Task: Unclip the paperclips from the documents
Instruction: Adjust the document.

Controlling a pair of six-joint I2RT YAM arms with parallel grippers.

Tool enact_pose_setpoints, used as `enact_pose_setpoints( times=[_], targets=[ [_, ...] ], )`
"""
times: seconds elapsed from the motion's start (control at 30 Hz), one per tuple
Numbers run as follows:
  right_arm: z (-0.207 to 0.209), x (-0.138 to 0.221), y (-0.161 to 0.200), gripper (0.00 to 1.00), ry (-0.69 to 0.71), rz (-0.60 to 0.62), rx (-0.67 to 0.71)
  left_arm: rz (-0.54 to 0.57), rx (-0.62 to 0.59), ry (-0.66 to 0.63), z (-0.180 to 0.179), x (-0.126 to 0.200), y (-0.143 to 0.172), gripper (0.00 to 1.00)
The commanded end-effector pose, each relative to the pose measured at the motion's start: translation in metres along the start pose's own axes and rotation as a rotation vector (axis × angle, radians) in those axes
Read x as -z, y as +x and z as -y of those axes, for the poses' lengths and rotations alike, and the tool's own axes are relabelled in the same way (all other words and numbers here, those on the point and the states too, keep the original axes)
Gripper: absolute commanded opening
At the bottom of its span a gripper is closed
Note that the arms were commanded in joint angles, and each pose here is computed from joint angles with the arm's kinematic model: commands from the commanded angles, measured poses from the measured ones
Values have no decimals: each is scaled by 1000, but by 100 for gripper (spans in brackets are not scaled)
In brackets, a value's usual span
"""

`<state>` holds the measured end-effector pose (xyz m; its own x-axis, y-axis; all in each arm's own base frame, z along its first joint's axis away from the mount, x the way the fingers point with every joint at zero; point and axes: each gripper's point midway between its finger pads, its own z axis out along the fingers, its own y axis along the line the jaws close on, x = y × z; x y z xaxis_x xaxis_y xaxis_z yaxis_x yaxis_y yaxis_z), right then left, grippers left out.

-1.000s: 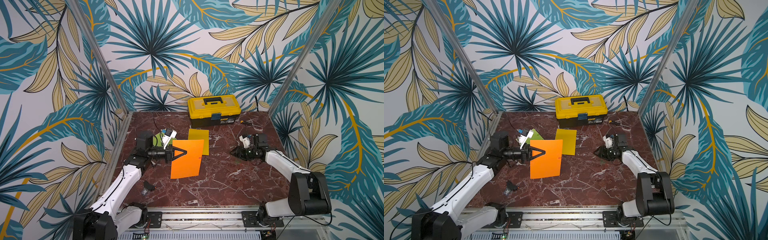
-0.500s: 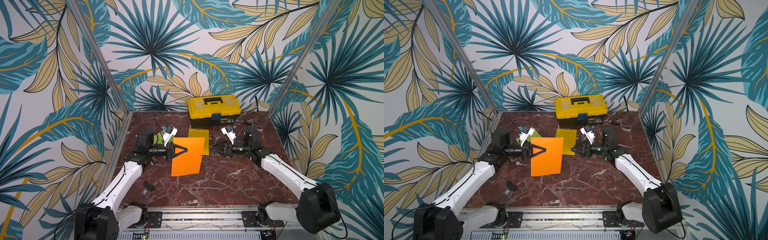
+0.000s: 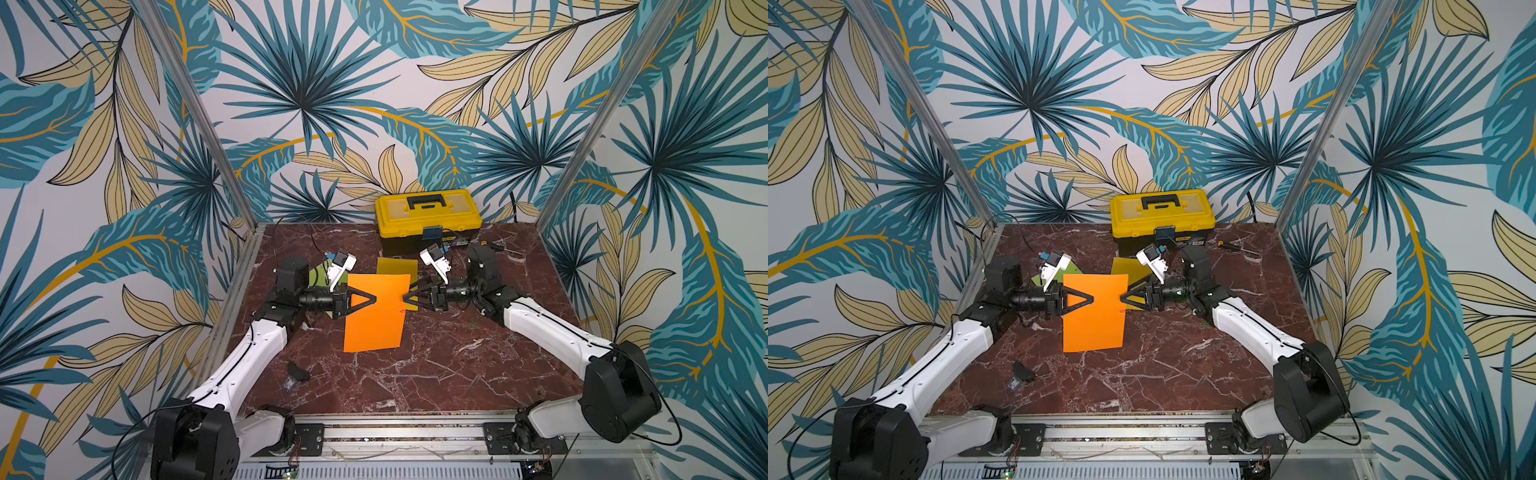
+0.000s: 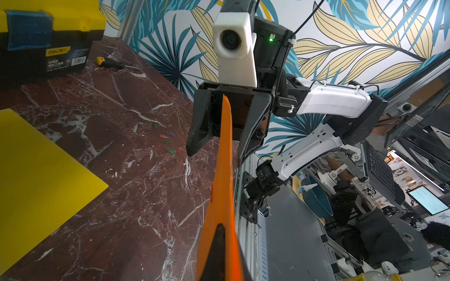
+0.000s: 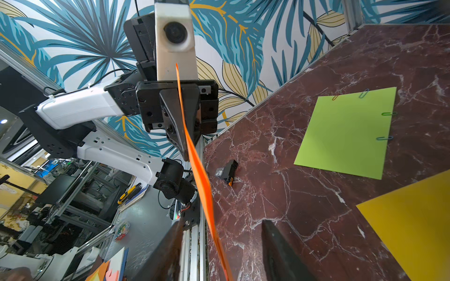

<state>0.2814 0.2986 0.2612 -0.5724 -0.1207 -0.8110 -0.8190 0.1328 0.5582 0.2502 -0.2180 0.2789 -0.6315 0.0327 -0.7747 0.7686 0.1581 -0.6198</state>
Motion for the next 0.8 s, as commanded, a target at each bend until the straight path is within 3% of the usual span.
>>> enact_pose_setpoints(
  times=[0.0, 0.2, 0.57, 0.7, 0.77],
  targets=[
    [-10, -10, -11, 53, -63, 19, 28, 7, -50, 25, 9, -1, -10, 0],
    [-21, -21, -21, 46, -130, 54, 29, 4, -42, 25, 8, -1, -8, 0],
    [-23, -22, -20, 2, -146, 63, 4, 7, -36, 12, 5, -2, -8, 0],
    [-22, -22, -21, 0, -139, 69, 1, 9, -31, 7, 5, -1, -8, 0],
    [-21, -21, -24, 0, -128, 79, 5, 14, -20, -3, 3, -1, -9, 7]
  ],
)
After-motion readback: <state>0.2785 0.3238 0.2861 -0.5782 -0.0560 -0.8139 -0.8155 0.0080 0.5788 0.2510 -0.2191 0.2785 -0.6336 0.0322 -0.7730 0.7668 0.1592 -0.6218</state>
